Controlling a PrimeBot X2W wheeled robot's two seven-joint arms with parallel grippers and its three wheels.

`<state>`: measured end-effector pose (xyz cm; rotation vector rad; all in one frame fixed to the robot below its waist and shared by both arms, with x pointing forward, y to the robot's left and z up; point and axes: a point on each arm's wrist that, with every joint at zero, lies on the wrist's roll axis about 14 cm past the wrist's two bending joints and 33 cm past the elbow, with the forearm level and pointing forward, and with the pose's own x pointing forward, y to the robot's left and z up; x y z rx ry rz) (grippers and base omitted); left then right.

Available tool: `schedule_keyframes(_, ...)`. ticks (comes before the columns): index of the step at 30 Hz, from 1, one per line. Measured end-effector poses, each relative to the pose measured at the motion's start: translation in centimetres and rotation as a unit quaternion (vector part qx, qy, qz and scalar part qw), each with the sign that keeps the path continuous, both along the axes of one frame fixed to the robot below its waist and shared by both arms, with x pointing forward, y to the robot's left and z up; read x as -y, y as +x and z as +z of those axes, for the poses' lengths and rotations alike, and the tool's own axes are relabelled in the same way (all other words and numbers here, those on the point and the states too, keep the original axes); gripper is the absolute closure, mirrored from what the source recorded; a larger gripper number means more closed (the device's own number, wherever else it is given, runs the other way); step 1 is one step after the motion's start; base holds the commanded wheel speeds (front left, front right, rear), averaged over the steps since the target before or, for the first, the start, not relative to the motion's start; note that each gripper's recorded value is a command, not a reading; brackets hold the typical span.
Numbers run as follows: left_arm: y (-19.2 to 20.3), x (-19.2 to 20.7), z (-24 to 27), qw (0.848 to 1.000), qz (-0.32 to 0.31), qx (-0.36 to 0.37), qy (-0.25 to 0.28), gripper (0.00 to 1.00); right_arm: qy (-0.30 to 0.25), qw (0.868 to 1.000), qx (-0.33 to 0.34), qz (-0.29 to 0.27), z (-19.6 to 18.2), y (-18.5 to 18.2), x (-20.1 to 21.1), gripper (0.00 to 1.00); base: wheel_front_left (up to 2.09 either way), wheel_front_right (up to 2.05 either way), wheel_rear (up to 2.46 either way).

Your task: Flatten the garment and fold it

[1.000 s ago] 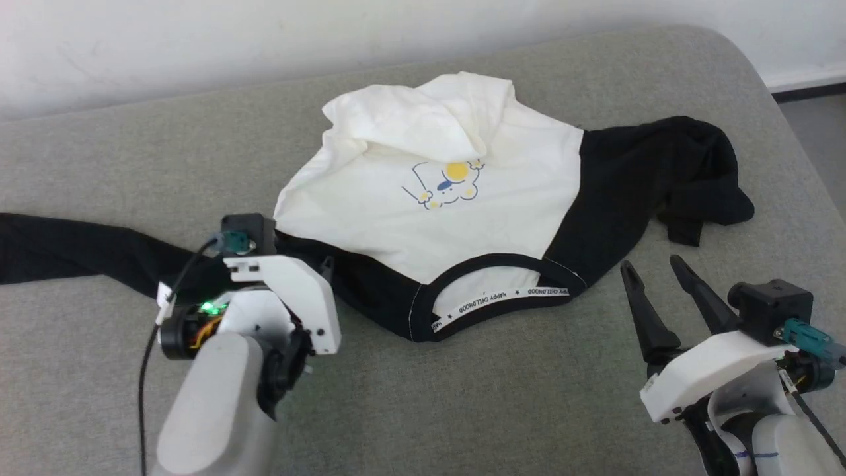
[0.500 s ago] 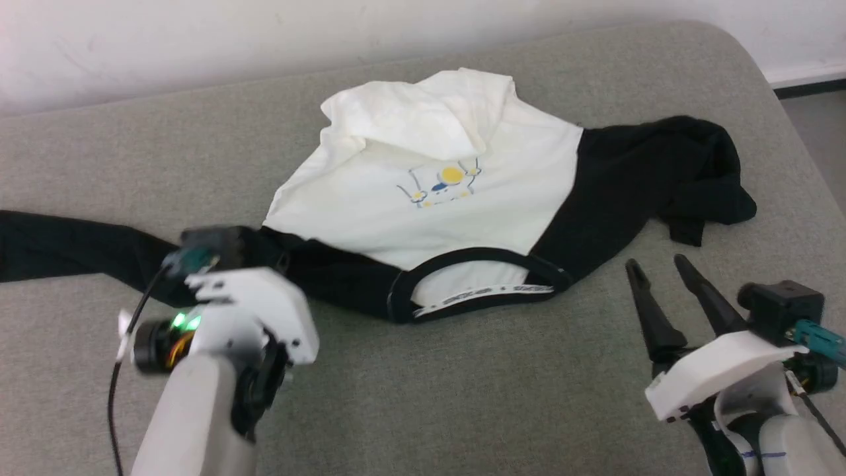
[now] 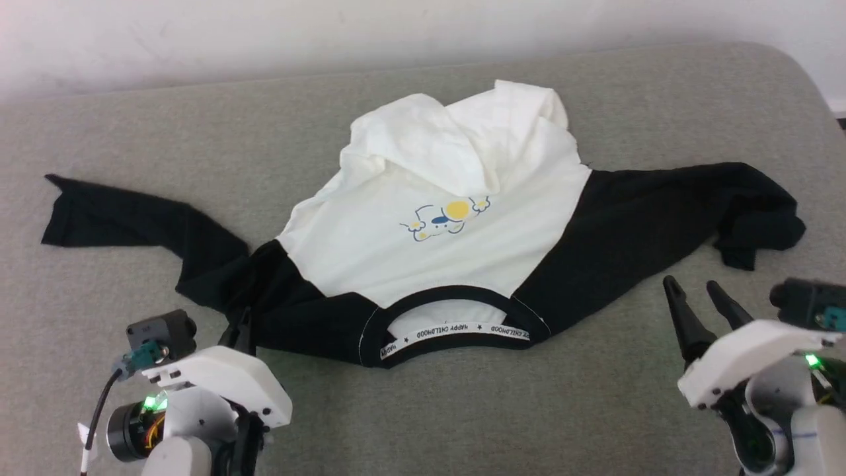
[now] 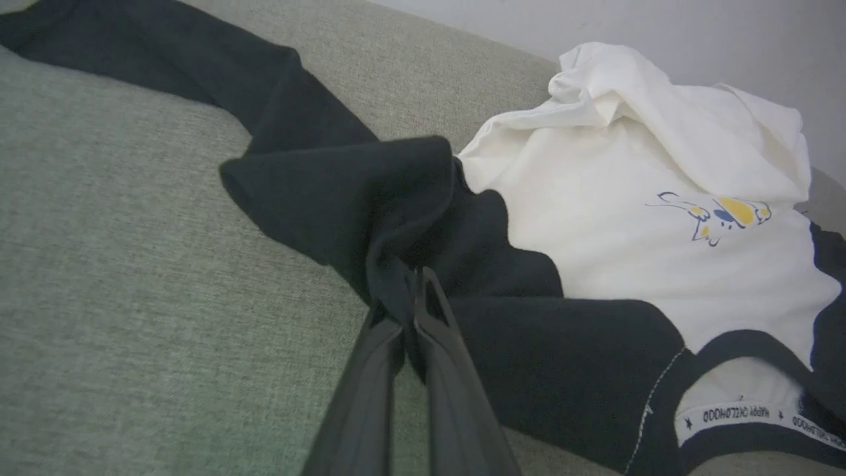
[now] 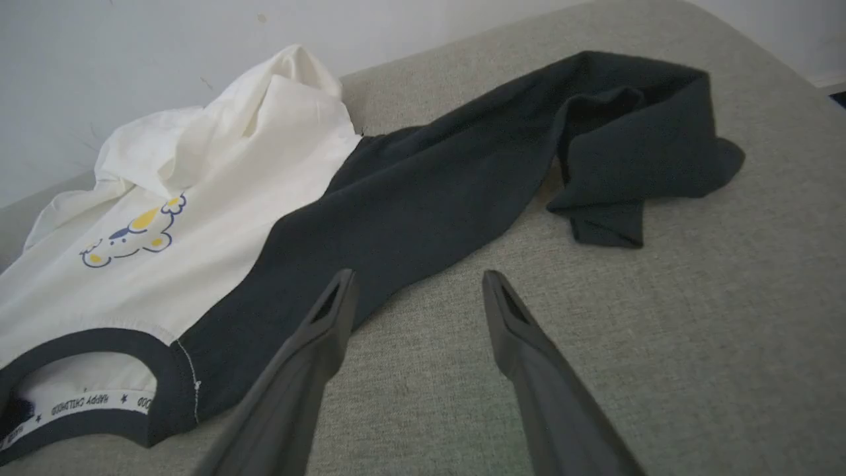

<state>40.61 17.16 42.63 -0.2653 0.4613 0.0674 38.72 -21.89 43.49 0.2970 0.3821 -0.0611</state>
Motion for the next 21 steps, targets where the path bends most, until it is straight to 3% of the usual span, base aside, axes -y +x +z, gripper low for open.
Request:
schedule_keyframes(9,-0.5,-1.1,-0.7,1.000,0.021,-0.001,0.000,1.00,0.028,0.991,-0.126,0.032,-5.0,2.6,-1.8,0.00,0.00,0.00,0.00)
schedule_keyframes(18,-0.7,-1.4,-1.8,1.000,0.025,-0.008,-0.003,1.00,0.041,0.985,-0.160,0.053,-6.2,5.0,-3.3,0.00,0.00,0.00,0.00)
schedule_keyframes(19,-0.7,-1.3,-1.8,1.000,0.024,-0.009,-0.003,1.00,0.041,0.985,-0.161,0.055,-6.2,5.2,-3.4,0.18,0.00,0.00,0.00)
schedule_keyframes(20,-0.6,-1.3,-1.8,1.000,0.023,-0.009,-0.003,1.00,0.041,0.984,-0.163,0.057,-6.2,5.4,-3.5,0.54,0.00,0.00,0.00)
schedule_keyframes(21,-0.6,-1.2,-1.8,1.000,0.022,-0.008,-0.004,1.00,0.041,0.984,-0.163,0.059,-6.2,5.6,-3.6,0.59,0.00,0.00,0.00)
